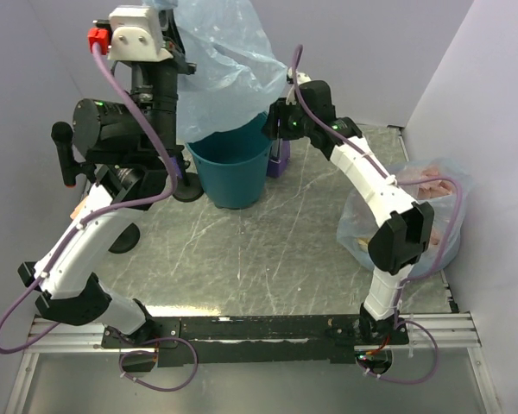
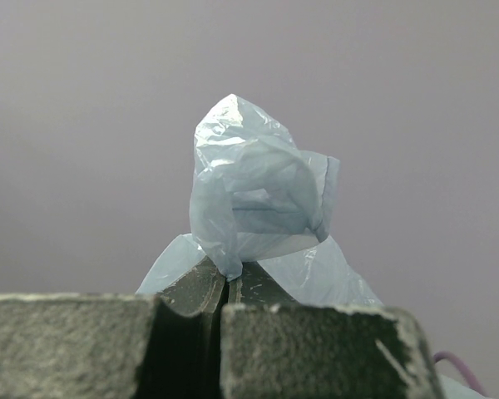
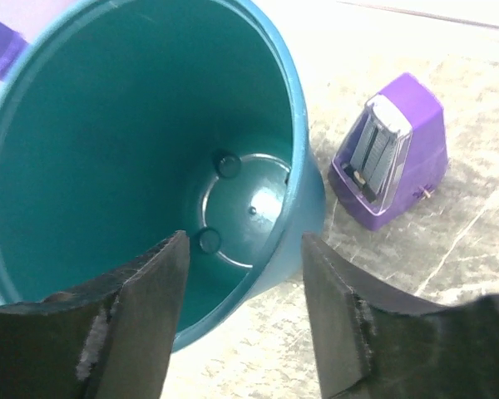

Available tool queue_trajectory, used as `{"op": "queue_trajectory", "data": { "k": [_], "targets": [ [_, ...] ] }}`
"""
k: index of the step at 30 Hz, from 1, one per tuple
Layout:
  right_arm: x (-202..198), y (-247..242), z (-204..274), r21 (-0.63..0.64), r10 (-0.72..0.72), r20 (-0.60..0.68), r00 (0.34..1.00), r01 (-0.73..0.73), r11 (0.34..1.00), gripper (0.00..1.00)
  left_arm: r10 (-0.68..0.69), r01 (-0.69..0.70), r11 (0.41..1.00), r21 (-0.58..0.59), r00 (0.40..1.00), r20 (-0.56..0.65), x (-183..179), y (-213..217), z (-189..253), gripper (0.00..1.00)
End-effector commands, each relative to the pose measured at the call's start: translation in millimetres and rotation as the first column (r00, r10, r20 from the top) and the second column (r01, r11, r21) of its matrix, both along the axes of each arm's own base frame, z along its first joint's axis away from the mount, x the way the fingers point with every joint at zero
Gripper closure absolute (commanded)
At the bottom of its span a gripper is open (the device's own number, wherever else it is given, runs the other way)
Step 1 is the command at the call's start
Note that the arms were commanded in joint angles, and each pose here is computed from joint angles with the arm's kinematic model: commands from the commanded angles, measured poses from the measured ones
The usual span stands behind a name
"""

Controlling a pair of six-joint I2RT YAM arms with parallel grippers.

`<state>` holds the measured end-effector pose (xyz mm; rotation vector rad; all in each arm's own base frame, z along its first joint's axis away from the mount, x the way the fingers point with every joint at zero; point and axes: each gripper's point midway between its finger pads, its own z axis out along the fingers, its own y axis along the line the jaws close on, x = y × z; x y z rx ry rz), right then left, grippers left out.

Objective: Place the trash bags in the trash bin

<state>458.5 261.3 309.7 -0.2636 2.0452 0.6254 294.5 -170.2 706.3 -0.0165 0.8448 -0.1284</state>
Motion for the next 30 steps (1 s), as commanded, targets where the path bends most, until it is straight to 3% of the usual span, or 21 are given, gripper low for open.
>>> {"op": "queue_trajectory", "data": {
  "k": [1, 6, 16, 19, 25, 30],
  "targets": [
    [4, 8, 4, -0.002, 0.015, 0.016, 1.0, -0.015, 1.0, 0.44, 0.009, -0.006, 0.998, -0.06, 0.999, 0.051, -14, 19, 20, 0.99],
    [-4, 11, -2, 0.006, 0.038, -0.009, 0.999, -0.038, 0.999, 0.51, 0.001, 0.001, 0.999, -0.043, 0.998, 0.057, -13, 14, 18, 0.99],
    [-40, 5, 6, 0.013, 0.089, -0.03, 0.996, -0.088, 0.996, 0.99, -0.084, 0.085, 0.996, -0.019, 0.995, 0.054, -20, 6, 14, 0.99],
    [-56, -4, 14, 0.008, 0.094, -0.026, 0.995, -0.093, 0.996, 1.0, -0.204, 0.204, 0.979, 0.003, 0.978, 0.043, -27, -10, 11, 0.99],
    [-94, -24, 22, -0.022, 0.108, -0.031, 0.994, -0.109, 0.994, 1.0, -0.47, 0.469, 0.882, 0.045, 0.883, -0.002, -45, -52, -7, 0.99],
    [-122, -48, 17, -0.022, 0.075, -0.068, 0.995, -0.076, 0.997, 1.0, -0.657, 0.658, 0.752, -0.022, 0.748, -0.09, -56, -86, -27, 0.99]
  ]
}}
